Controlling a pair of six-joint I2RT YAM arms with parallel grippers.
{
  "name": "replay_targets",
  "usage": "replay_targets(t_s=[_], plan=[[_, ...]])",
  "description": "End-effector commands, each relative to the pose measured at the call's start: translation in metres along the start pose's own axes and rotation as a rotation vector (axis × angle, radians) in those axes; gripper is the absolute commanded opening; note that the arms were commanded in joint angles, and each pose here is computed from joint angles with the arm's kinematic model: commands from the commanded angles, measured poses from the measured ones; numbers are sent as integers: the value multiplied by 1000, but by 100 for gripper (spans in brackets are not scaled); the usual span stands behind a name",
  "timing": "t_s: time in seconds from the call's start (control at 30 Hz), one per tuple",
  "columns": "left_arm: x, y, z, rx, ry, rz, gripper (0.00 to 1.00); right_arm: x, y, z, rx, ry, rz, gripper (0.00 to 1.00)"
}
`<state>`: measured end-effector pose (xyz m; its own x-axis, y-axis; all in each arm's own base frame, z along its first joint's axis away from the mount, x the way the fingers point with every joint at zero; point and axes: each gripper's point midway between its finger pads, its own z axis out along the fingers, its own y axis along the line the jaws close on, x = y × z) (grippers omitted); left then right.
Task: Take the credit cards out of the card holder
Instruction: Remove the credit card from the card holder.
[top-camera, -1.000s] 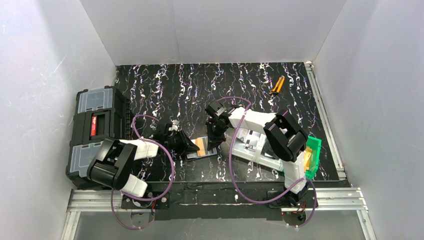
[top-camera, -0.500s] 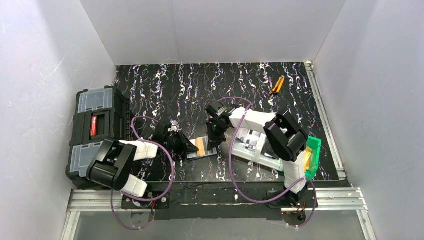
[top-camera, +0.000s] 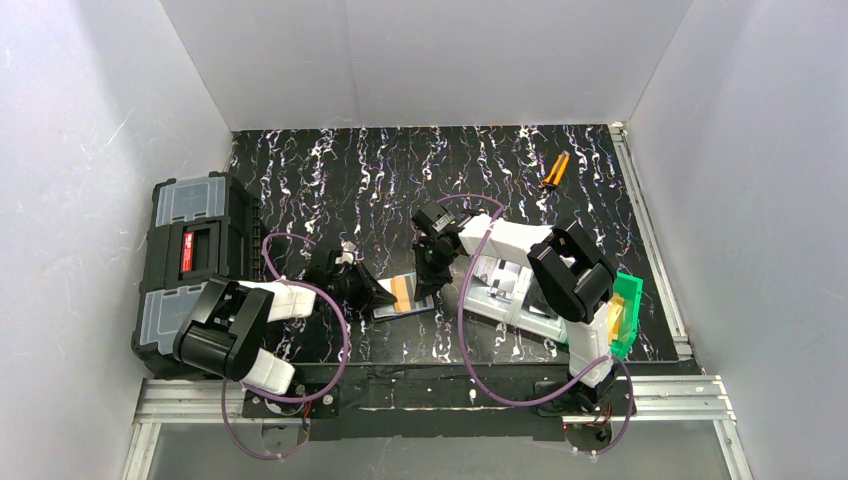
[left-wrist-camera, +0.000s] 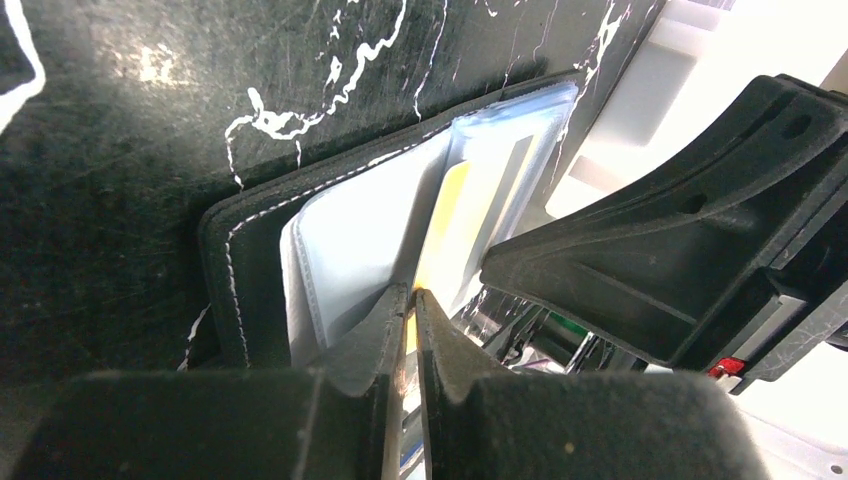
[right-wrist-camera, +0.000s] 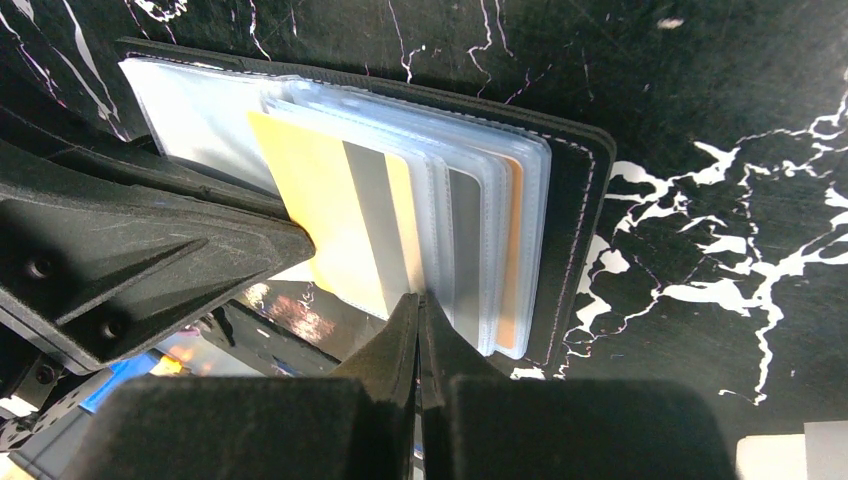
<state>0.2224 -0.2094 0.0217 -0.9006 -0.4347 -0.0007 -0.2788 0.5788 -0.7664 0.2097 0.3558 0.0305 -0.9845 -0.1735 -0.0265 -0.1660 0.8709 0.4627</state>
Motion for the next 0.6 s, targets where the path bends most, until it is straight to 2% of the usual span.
replay_targets(t_s=[0.0, 0.07, 0.37, 0.57], plan=[[2, -1, -1, 23, 11, 0, 3, 19, -65, 31, 225, 51, 27, 1], [2, -2, -1, 23, 10, 0, 0, 18, -66, 31, 229, 52, 27, 1], [-4, 21, -18, -178, -37, 44, 0, 16, -72, 28, 238, 48, 46, 1], [-8, 25, -28, -236, -64, 57, 0, 15, -74, 27, 237, 45, 54, 1]])
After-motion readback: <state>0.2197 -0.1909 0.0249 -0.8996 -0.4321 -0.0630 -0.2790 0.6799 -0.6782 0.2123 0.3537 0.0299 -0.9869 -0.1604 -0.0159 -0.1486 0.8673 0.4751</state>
